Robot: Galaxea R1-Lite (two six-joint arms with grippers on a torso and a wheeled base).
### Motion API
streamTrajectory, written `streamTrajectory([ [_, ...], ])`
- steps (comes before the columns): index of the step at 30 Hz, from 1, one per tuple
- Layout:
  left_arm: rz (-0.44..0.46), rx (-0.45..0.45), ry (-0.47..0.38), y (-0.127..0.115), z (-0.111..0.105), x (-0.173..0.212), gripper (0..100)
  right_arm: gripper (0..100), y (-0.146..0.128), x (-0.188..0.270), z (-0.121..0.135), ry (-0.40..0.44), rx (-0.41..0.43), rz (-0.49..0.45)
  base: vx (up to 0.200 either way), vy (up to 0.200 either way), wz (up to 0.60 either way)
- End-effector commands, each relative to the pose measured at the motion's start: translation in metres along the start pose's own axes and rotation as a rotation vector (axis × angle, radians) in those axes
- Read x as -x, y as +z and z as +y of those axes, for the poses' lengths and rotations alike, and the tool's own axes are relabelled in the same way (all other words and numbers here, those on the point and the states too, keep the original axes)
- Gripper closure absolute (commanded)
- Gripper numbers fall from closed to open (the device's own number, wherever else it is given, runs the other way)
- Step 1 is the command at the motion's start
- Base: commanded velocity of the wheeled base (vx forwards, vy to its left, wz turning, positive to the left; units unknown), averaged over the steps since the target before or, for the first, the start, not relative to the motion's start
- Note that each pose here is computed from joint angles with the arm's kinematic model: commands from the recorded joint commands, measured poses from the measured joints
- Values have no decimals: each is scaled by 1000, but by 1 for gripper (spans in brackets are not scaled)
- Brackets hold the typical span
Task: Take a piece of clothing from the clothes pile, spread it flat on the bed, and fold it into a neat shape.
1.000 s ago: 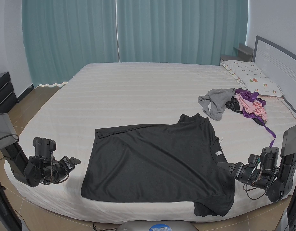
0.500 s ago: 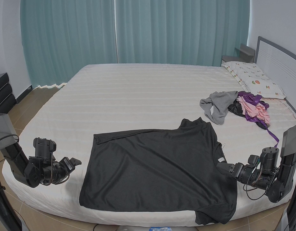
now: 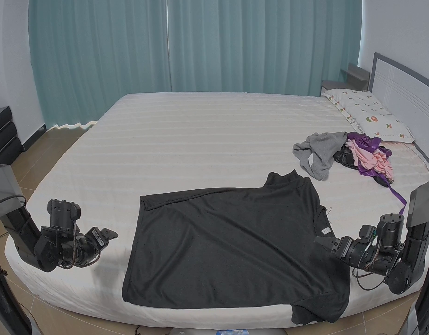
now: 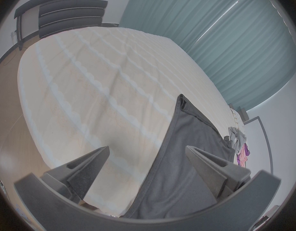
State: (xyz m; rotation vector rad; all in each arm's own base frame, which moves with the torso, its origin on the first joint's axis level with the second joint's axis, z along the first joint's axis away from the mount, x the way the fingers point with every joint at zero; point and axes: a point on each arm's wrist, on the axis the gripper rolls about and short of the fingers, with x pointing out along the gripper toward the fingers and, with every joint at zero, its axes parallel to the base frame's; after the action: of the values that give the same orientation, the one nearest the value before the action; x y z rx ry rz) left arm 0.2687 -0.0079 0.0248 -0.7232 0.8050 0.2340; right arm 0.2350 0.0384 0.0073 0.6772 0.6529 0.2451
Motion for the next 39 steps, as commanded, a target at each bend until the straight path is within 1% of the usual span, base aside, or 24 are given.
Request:
streamTrajectory([
  [1, -13, 4, -32, 3, -11, -3, 0, 0, 1, -1, 0, 8, 2, -9, 0, 0, 0],
  [5, -26, 10, -81, 7, -28, -10, 0, 0, -2, -4, -2, 0, 0, 6, 0, 0, 0],
  [6, -22, 4, -94, 8, -36, -19, 0, 0, -2, -5, -3, -3, -1, 9, 0, 0, 0],
  [7, -22, 3, -100, 8, -38, -21, 0, 0, -2, -5, -3, -2, -1, 8, 0, 0, 0],
  [12, -27, -25, -147, 12, -63, -57, 0, 0, -3, -5, -3, -6, -4, 13, 0, 0, 0],
  [13, -27, -27, -151, 13, -65, -60, 0, 0, -4, -5, -3, -7, -4, 16, 0, 0, 0],
  [15, -26, -38, -168, 12, -74, -80, 0, 0, -4, -5, -4, -8, -6, 18, 0, 0, 0],
  [16, -26, -38, -168, 12, -74, -80, 0, 0, -4, -5, -4, -8, -6, 18, 0, 0, 0],
  [17, -24, -59, -185, 7, -86, -102, 0, 0, -4, -7, -5, -10, -8, 19, 0, 0, 0],
  [18, -26, -60, -186, 7, -87, -104, 0, 0, -4, -7, -5, -10, -7, 19, 0, 0, 0],
  [19, -27, -76, -203, 4, -96, -117, 0, 0, -4, -7, -5, -11, -9, 20, 0, 0, 0],
  [20, -29, -81, -212, 4, -100, -121, 0, 0, -4, -7, -5, -11, -9, 20, 0, 0, 0],
  [22, -24, -85, -219, 5, -104, -126, 0, 0, -5, -7, -5, -11, -7, 24, 0, 0, 0],
  [24, 3, -92, -205, 8, -117, -141, 0, 0, -6, -8, -6, -14, -9, 31, 0, 0, 0],
  [26, 10, -90, -197, 13, -123, -147, 0, 0, -6, -8, -6, -15, -10, 30, 0, 0, 0],
  [28, 11, -90, -196, 14, -125, -149, 0, 0, -6, -8, -6, -15, -10, 30, 0, 0, 0],
  [29, 11, -91, -194, 17, -131, -158, 0, 0, -6, -7, -6, -15, -10, 29, 0, 0, 0],
  [31, 2, -99, -197, 15, -136, -166, 0, 0, -6, -8, -6, -15, -10, 31, 0, 0, 0],
  [35, 9, -112, -184, 13, -135, -176, 0, 0, -8, -10, -7, -20, -9, 36, 0, 0, 0],
  [39, 12, -120, -177, 14, -136, -178, 0, 0, -8, -10, -8, -22, -10, 38, 0, 0, 0],
])
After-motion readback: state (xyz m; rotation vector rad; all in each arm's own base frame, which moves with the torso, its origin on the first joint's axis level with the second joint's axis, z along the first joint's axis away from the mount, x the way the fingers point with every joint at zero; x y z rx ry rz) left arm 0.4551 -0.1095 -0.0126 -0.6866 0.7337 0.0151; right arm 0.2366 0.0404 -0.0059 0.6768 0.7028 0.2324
